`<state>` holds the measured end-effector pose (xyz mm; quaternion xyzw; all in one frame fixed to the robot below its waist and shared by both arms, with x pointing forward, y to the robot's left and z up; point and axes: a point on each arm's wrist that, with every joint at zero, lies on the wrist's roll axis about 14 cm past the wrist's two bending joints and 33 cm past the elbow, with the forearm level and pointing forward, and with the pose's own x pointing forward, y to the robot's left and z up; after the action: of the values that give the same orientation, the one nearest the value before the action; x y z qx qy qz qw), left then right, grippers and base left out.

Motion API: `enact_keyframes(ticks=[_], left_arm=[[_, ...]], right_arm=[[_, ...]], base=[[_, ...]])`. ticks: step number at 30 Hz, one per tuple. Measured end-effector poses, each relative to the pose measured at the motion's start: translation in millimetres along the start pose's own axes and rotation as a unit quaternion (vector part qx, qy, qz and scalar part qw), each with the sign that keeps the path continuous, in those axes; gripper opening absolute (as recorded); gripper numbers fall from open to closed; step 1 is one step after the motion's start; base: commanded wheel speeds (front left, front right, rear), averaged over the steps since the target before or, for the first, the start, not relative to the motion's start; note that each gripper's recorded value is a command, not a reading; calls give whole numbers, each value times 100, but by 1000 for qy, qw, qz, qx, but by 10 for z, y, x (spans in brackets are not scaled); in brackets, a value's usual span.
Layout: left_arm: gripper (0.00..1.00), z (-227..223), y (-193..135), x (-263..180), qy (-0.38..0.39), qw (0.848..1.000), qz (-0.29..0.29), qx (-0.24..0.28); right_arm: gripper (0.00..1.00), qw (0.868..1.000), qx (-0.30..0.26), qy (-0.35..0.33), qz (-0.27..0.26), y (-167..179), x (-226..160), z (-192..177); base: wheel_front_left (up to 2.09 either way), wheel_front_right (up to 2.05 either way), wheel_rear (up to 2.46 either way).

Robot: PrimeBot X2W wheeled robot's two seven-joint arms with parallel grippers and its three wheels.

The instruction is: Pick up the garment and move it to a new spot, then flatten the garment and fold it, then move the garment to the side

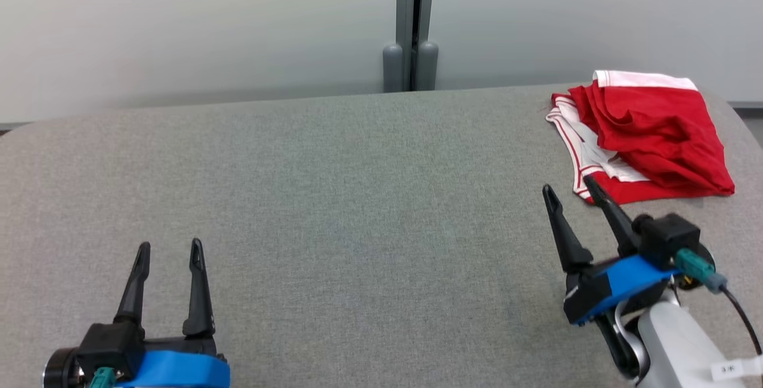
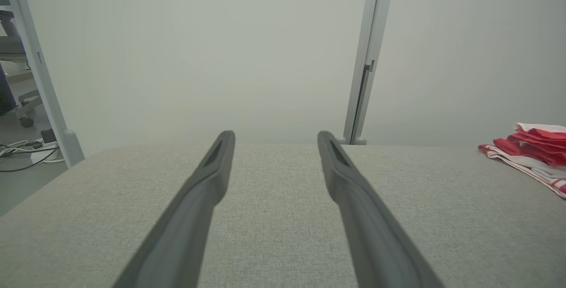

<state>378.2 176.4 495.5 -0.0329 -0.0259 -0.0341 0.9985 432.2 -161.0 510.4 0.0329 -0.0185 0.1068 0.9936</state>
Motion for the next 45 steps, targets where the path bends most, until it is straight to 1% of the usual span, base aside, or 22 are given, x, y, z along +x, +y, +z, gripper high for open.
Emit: enact_keyframes(ticks=[4, 7, 21, 27, 42, 43, 45], left_arm=[[100, -19, -1, -93, 5, 1000, 2, -1], [100, -46, 4, -156, 9, 1000, 3, -2], [100, -84, 44, -289, 17, 1000, 13, 0], [100, -80, 46, -298, 16, 1000, 15, 1], [100, -129, 29, -290, 24, 1000, 11, -1], [0, -148, 30, -298, 27, 1000, 12, -1], [0, -190, 31, -317, 34, 999, 12, -2]], right_arm=[[100, 1000, 10, -5, -19, -27, -183, -9], [100, 1000, 17, -7, -21, 45, -280, -27], [100, 997, 24, -40, -64, -34, -553, 95], [100, 996, 23, -46, -73, -46, -630, 118], [100, 996, 27, -44, -68, 10, -635, 98], [0, 996, 28, -40, -68, 10, -642, 71], [0, 997, 29, -34, -69, 9, -656, 31]], base=[[0, 0, 0], [0, 0, 0], [0, 0, 0], [0, 0, 0], [0, 0, 0], [0, 0, 0], [0, 0, 0]])
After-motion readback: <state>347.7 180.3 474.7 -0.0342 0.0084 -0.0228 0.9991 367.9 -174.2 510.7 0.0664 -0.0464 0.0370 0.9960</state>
